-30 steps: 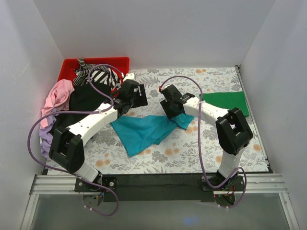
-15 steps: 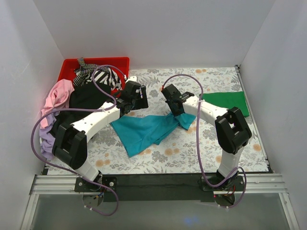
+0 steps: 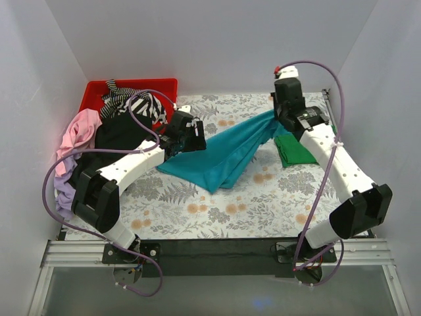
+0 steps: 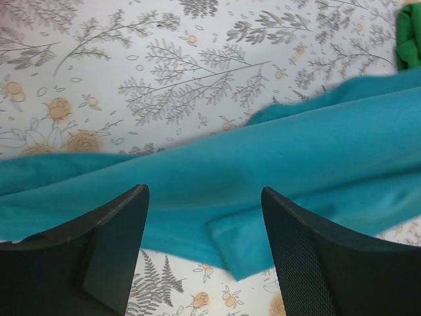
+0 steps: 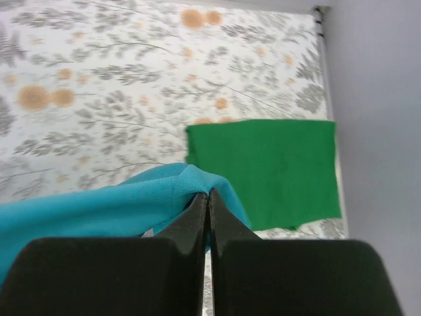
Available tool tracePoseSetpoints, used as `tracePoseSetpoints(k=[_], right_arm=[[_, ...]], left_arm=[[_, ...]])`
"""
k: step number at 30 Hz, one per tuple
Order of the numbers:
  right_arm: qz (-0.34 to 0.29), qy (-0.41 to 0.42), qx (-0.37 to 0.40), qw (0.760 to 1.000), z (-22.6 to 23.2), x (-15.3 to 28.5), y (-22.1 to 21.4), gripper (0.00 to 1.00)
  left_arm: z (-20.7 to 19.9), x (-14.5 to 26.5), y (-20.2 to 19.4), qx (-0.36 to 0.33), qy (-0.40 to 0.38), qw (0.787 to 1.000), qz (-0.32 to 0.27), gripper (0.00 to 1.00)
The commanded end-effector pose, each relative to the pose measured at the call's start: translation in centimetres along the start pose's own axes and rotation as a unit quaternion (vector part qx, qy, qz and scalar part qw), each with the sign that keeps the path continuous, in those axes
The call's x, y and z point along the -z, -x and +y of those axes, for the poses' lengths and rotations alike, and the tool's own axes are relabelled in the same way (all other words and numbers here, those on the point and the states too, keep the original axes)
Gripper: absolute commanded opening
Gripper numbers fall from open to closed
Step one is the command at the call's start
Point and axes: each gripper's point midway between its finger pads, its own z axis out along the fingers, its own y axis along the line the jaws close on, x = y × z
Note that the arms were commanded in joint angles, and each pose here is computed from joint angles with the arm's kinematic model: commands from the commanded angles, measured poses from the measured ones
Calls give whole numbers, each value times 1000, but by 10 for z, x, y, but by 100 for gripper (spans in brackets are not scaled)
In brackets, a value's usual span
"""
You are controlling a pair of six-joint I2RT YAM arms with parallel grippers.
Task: Fold and stack the t-shirts
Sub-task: Flatten the tshirt out
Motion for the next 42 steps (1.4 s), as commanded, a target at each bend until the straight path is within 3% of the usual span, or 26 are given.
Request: tracePoseSetpoints(k=[1,8,14,21,32,35,37,42], right_arm=[[45,-27,9,999,-25,-22,-25,1],[85,1,14,996,-10,-50,-57,1],[92,19,12,995,1,-62,-59,1],[94,29,10,995,5,-62,-62,1],[98,43,6,994,8,-60,-69,1],[100,46,7,994,10,-60,-71,1],[99,47,7,994,10,-60,-71,1],[94,45,5,995,6,-57,-68,1]], left_arm=[[-19,7,-2,-9,-57,998,10,67],[-46,5,-40,1,-151,987,64,67],[-74,-1,-93,-45,-195,973,115,67],[-73,-12,-120,-55,-191,971,134,66],[-65,-40,-122,-50,-151,979,126,66],[-71,-44,-122,-46,-163,977,125,59],[-79,-43,-112,-42,-179,977,107,41],[-102,-31,-81,-46,-214,973,73,15]])
